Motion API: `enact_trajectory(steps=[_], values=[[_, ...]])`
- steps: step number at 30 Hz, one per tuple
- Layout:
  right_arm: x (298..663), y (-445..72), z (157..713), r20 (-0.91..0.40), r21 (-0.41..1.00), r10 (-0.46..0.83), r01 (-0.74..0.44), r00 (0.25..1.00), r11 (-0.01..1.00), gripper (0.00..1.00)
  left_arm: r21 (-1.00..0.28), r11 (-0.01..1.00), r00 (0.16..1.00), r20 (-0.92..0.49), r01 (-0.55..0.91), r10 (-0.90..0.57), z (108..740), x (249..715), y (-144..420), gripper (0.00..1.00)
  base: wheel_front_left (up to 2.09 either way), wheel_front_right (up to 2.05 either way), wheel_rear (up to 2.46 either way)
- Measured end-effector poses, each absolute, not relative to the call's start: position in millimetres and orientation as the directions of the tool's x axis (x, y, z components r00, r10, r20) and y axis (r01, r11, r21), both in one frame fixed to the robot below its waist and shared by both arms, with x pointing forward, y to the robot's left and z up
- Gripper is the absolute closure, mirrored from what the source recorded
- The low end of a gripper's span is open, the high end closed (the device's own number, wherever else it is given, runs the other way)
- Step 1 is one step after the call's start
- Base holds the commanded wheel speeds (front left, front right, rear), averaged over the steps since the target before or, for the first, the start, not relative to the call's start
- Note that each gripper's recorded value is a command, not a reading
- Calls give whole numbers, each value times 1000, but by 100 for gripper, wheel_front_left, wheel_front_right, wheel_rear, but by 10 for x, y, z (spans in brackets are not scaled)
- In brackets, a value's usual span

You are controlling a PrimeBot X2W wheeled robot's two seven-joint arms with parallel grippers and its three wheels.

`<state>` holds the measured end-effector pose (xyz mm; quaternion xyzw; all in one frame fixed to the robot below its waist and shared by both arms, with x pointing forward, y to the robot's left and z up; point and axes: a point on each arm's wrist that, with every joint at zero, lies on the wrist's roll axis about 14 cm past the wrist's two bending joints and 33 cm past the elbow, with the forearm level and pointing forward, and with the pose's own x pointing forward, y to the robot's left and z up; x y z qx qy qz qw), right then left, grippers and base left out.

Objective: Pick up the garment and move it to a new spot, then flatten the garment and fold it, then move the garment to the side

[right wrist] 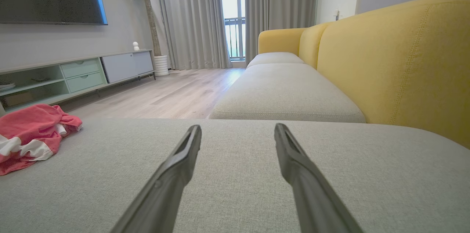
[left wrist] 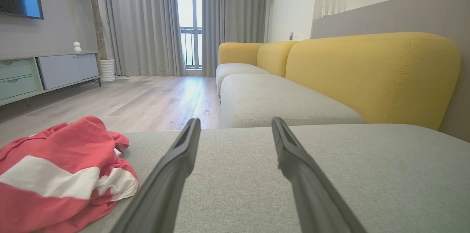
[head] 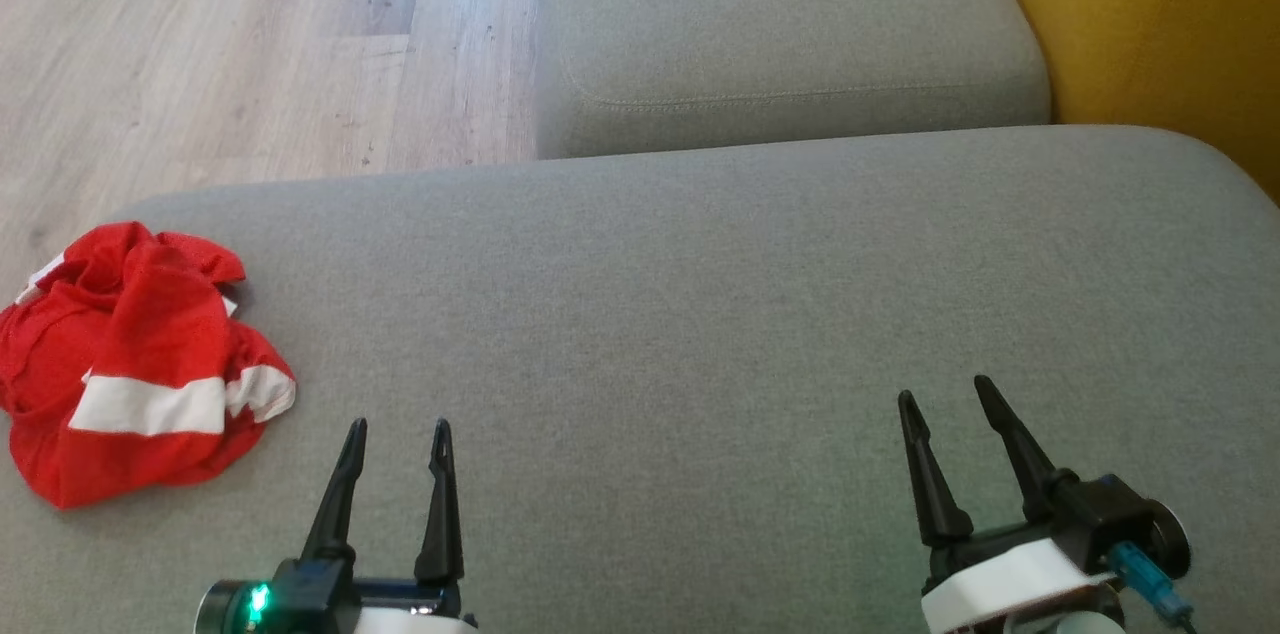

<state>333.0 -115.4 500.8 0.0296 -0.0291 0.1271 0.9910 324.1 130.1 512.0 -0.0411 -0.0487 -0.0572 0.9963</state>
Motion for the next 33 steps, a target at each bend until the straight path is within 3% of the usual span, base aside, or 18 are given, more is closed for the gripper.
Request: enact_trajectory(steps=[18, 33], values=[[3304, -1039, 4875, 22, 48, 289, -290, 957, 956, 0, -80, 995, 995, 79, 65, -59, 5039, 3160, 1446, 0, 0, 0, 0], [3454, -271, 4754, -25, 58, 515, -513, 857, 857, 0, -72, 970, 970, 53, -233, 237, 4943, 2753, 2295, 0, 0, 0, 0]])
